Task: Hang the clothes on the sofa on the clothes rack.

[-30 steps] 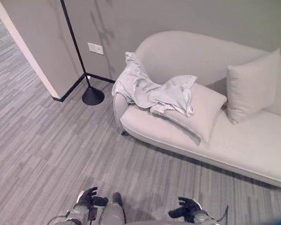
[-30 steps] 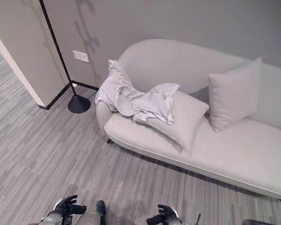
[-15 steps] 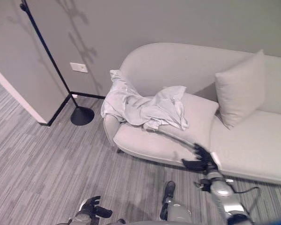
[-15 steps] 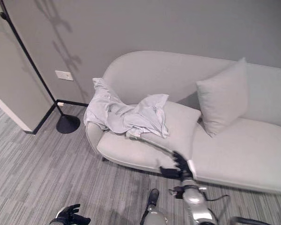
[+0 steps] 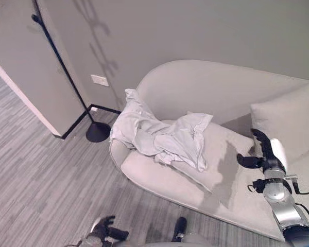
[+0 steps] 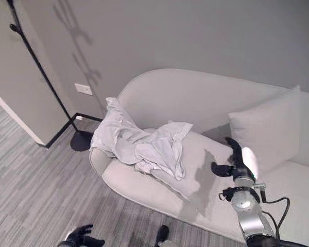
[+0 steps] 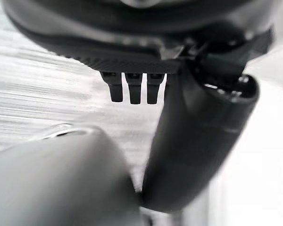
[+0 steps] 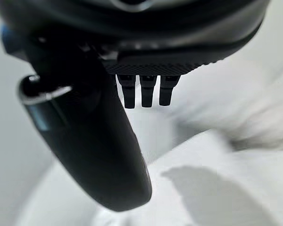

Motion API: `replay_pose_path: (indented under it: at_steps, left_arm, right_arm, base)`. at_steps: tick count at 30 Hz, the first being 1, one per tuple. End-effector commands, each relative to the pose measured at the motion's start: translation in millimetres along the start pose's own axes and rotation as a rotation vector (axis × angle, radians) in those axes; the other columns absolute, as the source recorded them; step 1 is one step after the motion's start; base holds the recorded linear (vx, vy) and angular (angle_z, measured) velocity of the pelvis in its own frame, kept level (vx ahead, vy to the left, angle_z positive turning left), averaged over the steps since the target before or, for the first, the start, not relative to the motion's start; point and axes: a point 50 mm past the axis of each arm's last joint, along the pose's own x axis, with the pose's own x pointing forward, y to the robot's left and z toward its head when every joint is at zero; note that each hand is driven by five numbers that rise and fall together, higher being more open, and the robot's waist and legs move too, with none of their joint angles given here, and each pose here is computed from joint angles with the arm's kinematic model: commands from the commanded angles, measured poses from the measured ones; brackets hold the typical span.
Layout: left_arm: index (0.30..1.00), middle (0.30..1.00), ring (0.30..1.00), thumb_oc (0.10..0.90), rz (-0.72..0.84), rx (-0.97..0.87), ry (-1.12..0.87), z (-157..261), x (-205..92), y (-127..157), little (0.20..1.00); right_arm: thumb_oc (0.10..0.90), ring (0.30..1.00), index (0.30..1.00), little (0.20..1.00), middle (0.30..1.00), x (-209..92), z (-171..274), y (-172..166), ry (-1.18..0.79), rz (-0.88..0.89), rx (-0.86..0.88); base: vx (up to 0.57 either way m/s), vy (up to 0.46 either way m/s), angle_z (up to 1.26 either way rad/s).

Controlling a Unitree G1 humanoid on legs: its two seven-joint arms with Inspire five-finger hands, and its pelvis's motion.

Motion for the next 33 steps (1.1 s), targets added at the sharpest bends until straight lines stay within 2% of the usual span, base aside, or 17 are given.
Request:
replay_pose_path:
  at_steps: [1, 4, 8, 15, 19, 22, 25, 33]
  left_arm:
    - [0.900, 0.900, 0.900, 0.800, 0.045, 0.050, -0.061, 12, 1, 11, 0.900]
    - [0.900, 0.900, 0.900, 0.800, 0.012, 0.050, -0.048, 4, -1, 1, 0.900]
    - [0.900, 0.900, 0.900, 0.800, 0.033, -0.005, -0.009, -7, -3, 1, 0.900]
    - [0.900, 0.900, 0.900, 0.800, 0.004, 0.080, 0.059, -30, -8, -2, 0.900]
    - [0.900, 0.900, 0.900, 0.800, 0.004, 0.094, 0.066, -33, -9, -1, 0.900]
    - [0.900, 0.900, 0.900, 0.800, 0.019, 0.129, 0.050, -31, -9, 2, 0.900]
    - [0.900, 0.900, 0.900, 0.800, 0.022, 0.134, 0.050, -31, -9, 3, 0.900]
    - [0.900, 0.900, 0.900, 0.800, 0.025, 0.166, 0.036, -30, -9, 9, 0.900]
  right_arm:
    - [0.800, 0.900, 0.900, 0.900, 0.900, 15, 54, -7, -0.252, -0.054, 0.109]
    - [0.800, 0.900, 0.900, 0.900, 0.900, 14, 62, 5, -0.275, -0.018, 0.142]
    - [0.800, 0.900, 0.900, 0.900, 0.900, 18, 66, 25, -0.270, 0.063, 0.126]
    - [0.800, 0.900, 0.900, 0.900, 0.900, 25, 59, 41, -0.218, 0.120, 0.072]
    - [0.800, 0.900, 0.900, 0.900, 0.900, 29, 54, 44, -0.202, 0.133, -0.023]
    - [0.800, 0.900, 0.900, 0.900, 0.900, 30, 54, 33, -0.236, 0.074, -0.125]
    - [0.800, 0.900, 0.900, 0.900, 0.900, 30, 53, 31, -0.237, 0.066, -0.149]
    - [0.800, 0.900, 0.900, 0.900, 0.900, 25, 27, 42, -0.190, 0.174, -0.367]
  base:
    - [0.16, 0.071, 0.21]
    - [0.13, 0.167, 0.26]
    - [0.08, 0.169, -0.07]
    - [0.11, 0.117, -0.31]
    - [0.06, 0.101, -0.01]
    - [0.05, 0.088, 0.01]
    - [0.02, 0.033, 0.00]
    - [0.00, 0.017, 0.01]
